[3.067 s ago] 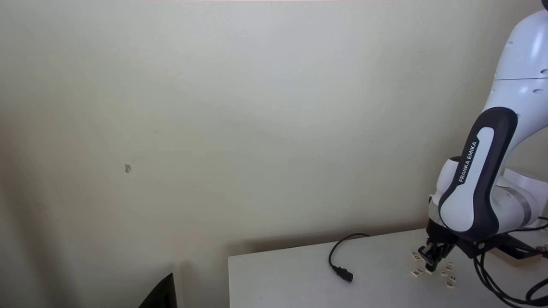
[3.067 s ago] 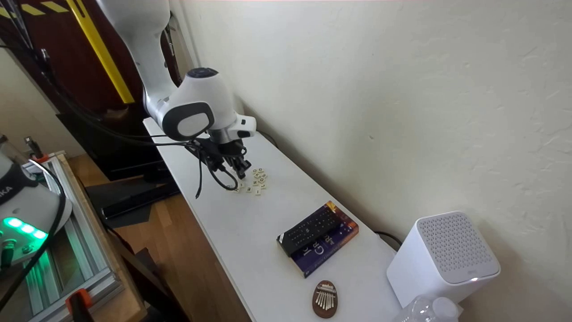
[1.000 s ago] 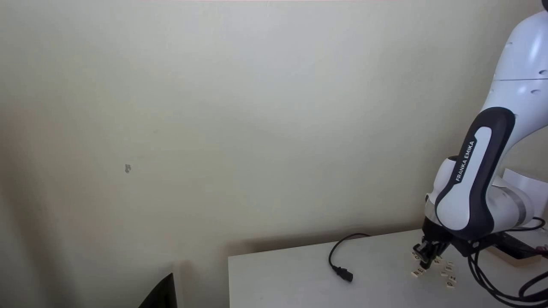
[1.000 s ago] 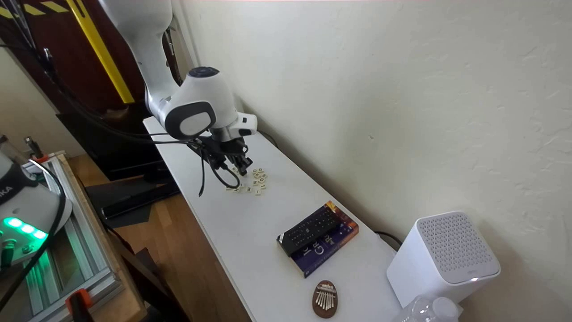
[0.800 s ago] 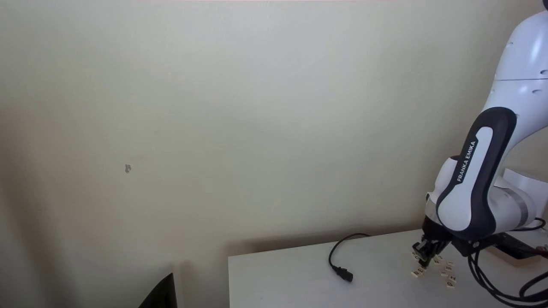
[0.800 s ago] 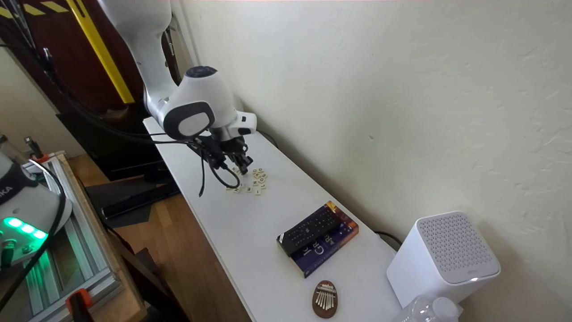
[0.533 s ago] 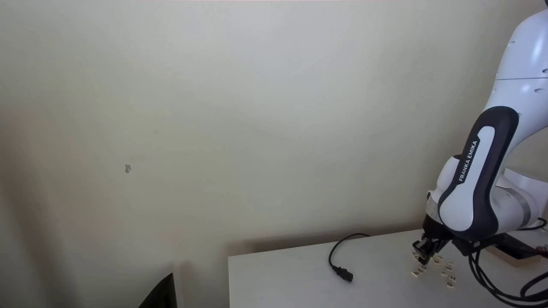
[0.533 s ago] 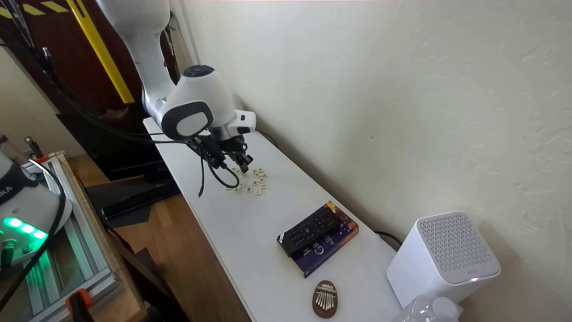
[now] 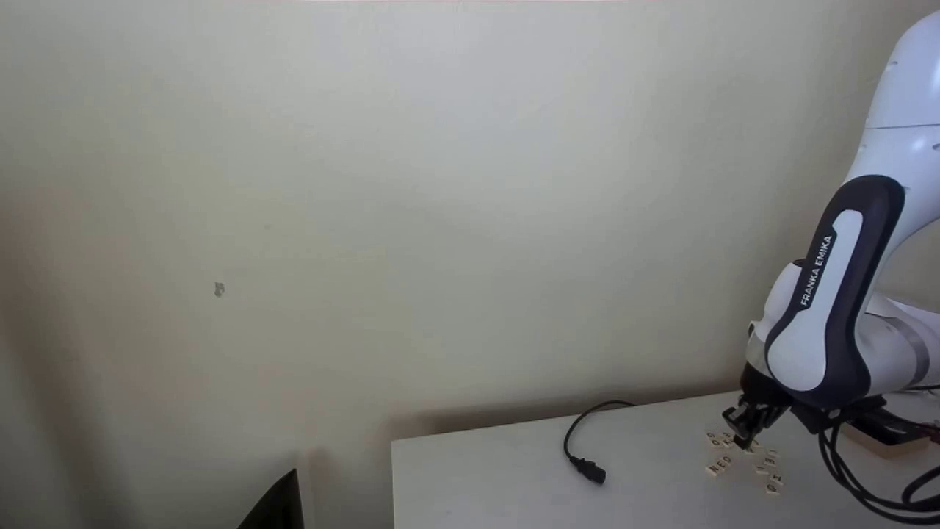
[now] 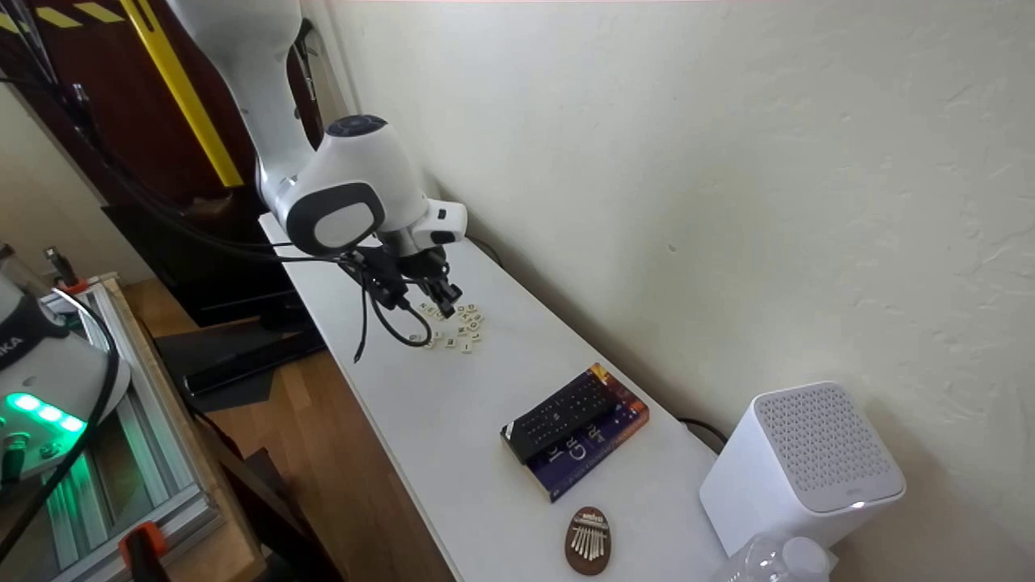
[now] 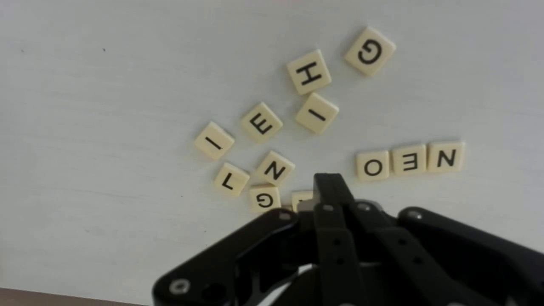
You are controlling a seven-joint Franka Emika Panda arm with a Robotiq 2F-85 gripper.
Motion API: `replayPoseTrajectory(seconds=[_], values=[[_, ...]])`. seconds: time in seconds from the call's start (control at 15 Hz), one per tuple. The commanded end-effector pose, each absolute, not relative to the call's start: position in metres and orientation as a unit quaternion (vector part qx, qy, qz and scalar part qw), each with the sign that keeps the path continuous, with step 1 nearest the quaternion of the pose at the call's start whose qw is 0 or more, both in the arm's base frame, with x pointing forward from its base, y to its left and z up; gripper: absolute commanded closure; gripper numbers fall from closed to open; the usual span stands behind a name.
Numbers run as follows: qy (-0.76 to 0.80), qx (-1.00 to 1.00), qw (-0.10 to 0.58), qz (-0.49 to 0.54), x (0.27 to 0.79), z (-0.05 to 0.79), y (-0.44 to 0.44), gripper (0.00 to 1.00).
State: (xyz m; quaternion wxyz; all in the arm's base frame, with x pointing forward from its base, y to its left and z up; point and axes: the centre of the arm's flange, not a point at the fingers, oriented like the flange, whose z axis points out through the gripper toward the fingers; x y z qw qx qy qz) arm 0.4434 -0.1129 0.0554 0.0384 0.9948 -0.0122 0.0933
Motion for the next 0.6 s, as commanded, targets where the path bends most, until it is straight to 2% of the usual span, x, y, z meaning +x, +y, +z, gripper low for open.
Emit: replayPoseTrajectory(seconds=[0.0,0.53], values=[[-0.029,0.995,0.041,0.083,0.441,0.061,-0.12,1.0],[-0.072,0.993,0.036,0.082,0.448,0.053,-0.133,1.0]])
